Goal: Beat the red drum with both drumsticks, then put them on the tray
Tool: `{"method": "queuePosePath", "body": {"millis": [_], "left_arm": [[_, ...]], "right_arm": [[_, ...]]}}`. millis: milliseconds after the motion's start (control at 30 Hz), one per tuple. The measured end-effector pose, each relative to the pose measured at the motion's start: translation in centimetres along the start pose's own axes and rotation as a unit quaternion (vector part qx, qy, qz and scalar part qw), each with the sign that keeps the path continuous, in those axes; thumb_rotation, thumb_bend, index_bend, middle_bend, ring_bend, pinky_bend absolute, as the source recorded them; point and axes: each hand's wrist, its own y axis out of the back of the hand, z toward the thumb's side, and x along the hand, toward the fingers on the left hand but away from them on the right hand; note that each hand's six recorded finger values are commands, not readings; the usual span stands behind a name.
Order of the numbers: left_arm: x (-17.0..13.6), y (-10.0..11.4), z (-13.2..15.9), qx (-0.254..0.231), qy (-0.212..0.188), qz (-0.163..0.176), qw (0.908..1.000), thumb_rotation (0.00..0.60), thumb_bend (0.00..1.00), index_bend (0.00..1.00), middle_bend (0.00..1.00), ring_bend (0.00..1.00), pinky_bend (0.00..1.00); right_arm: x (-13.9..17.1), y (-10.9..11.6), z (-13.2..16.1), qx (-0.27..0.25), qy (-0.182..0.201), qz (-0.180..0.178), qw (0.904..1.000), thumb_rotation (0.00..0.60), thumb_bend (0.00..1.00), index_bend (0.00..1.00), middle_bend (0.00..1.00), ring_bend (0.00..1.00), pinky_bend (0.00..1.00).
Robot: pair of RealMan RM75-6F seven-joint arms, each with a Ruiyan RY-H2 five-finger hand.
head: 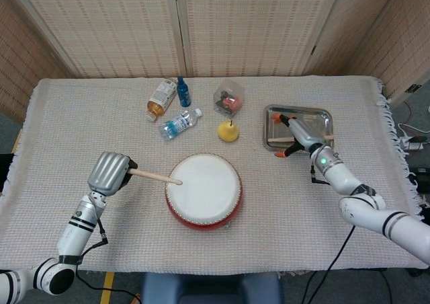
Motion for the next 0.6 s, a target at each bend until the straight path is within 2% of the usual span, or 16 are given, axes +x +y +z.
{"method": "queuePosePath", "body": {"millis": [133, 333, 600], "left_arm": [[0.4, 0.1, 1.3, 0.017, -0.013, 0.002, 0.9998, 0.600, 0.83, 0.99, 1.00, 1.00, 1.00], [1.4, 0.3, 4.0, 0.027, -0.030, -0.002, 0.9992, 0.600, 0.83, 0.98, 1.00, 1.00, 1.00], [2.8, 0.1, 6.3, 0.041, -0.022, -0.016, 0.9988, 0.600, 0.82, 0.97, 1.00, 1.00, 1.00]], "right_arm": [[3.1, 0.7, 4.4, -0.029, 0.053, 0.008, 0.9981, 0.600, 0.12, 0.21, 0.17, 0.09, 0.25], [6.2, 1.6, 9.8, -0.054, 0.103, 0.018, 0.9931, 0.600, 0.12, 0.25, 0.17, 0.08, 0.25], [6.6, 1.6, 14.0, -0.053, 0.118, 0.004, 0.9917, 0.600, 0.12, 0.31, 0.17, 0.08, 0.22]]}}
